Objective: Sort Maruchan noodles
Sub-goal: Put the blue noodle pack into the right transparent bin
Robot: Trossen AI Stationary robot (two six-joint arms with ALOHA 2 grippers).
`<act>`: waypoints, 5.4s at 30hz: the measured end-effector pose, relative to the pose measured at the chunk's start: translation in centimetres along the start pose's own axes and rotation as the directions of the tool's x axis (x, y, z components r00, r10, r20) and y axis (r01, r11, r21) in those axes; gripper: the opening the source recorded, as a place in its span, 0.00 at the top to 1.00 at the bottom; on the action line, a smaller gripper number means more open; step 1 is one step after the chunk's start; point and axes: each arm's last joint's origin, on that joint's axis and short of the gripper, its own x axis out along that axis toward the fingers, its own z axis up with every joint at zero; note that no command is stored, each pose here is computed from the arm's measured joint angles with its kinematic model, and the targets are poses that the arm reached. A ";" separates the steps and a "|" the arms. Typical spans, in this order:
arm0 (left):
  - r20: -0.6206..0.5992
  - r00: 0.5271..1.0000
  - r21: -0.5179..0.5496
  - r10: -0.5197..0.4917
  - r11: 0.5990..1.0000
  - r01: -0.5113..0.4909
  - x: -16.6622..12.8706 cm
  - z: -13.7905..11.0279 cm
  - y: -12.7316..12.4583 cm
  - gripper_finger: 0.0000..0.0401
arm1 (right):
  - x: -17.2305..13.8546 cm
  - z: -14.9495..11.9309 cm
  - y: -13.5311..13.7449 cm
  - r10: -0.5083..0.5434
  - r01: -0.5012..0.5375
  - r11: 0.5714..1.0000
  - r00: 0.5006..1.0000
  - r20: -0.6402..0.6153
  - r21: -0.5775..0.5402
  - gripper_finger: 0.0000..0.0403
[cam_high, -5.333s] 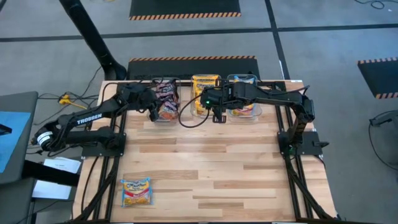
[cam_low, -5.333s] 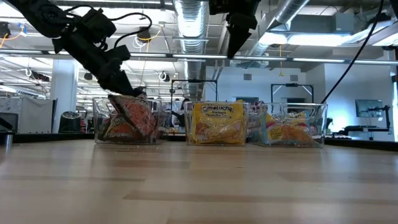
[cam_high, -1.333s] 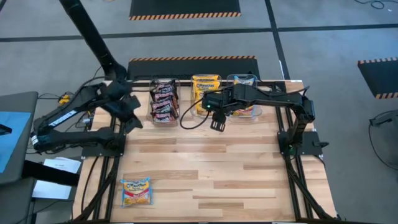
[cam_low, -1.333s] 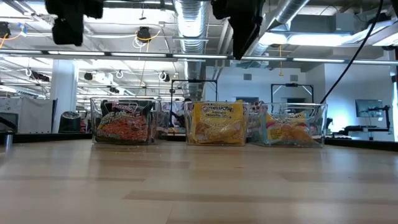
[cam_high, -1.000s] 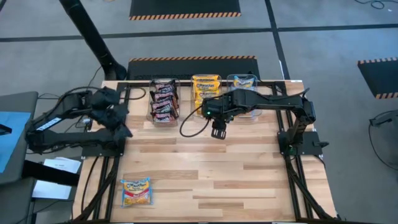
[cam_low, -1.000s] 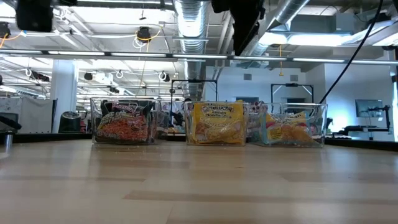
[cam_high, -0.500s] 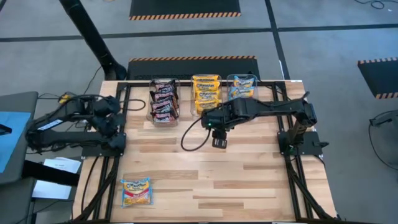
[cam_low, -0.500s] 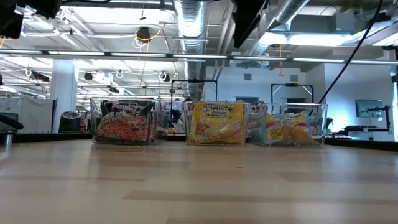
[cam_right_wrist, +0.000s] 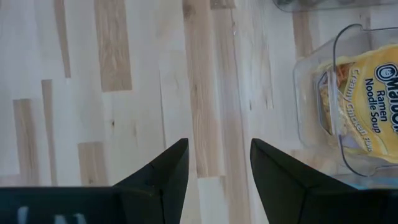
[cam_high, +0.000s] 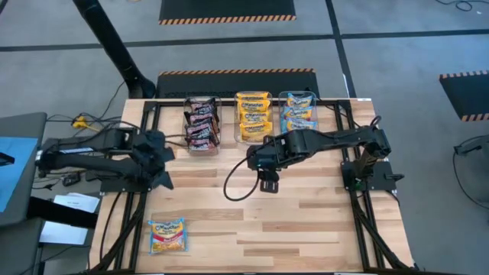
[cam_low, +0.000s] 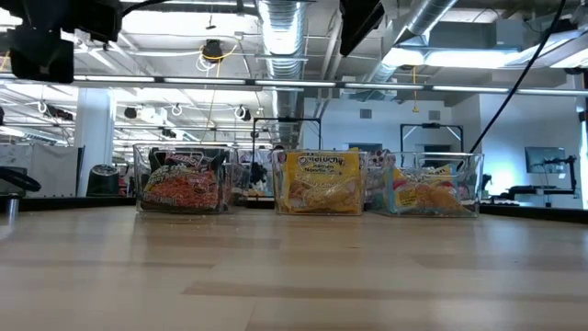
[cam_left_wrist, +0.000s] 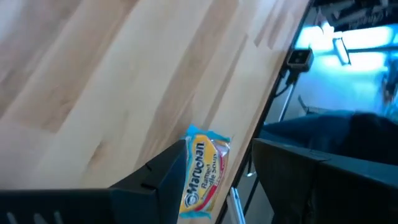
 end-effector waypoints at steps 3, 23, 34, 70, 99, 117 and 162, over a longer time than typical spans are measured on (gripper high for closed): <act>-0.044 0.999 0.041 -0.017 0.999 0.019 1.3 0.1 -0.5 0.57 | 0.0 0.0 0.0 0.000 0.000 1.000 1.000 0.001 0.002 0.52; -0.386 0.904 0.127 0.185 0.981 -0.146 7.9 -4.6 -3.8 0.57 | 0.0 0.0 -0.1 -0.001 0.001 1.000 1.000 0.001 0.003 0.52; -0.475 0.842 0.172 0.255 0.966 -0.195 11.2 -6.6 -4.7 0.57 | 0.0 0.0 0.0 -0.001 0.000 0.999 1.000 0.002 0.037 0.52; -0.498 0.739 0.248 0.454 0.891 -0.380 21.1 -10.2 -3.6 0.59 | 0.0 0.3 0.0 0.004 -0.006 0.998 1.000 0.030 0.066 0.52; -0.308 0.816 0.478 0.489 0.821 -0.312 18.5 -7.6 -8.5 1.00 | 0.1 0.5 0.0 0.075 -0.080 0.980 0.997 0.031 0.185 0.52; -0.121 0.892 0.530 0.436 0.788 -0.313 13.4 -3.2 -10.0 1.00 | -0.2 0.3 1.4 0.230 -0.227 0.953 0.973 0.009 0.199 0.52; 0.277 0.941 0.724 0.196 0.601 -0.339 4.2 6.4 -9.2 1.00 | -0.4 3.7 -0.7 0.259 -0.367 0.862 0.912 0.319 0.350 0.43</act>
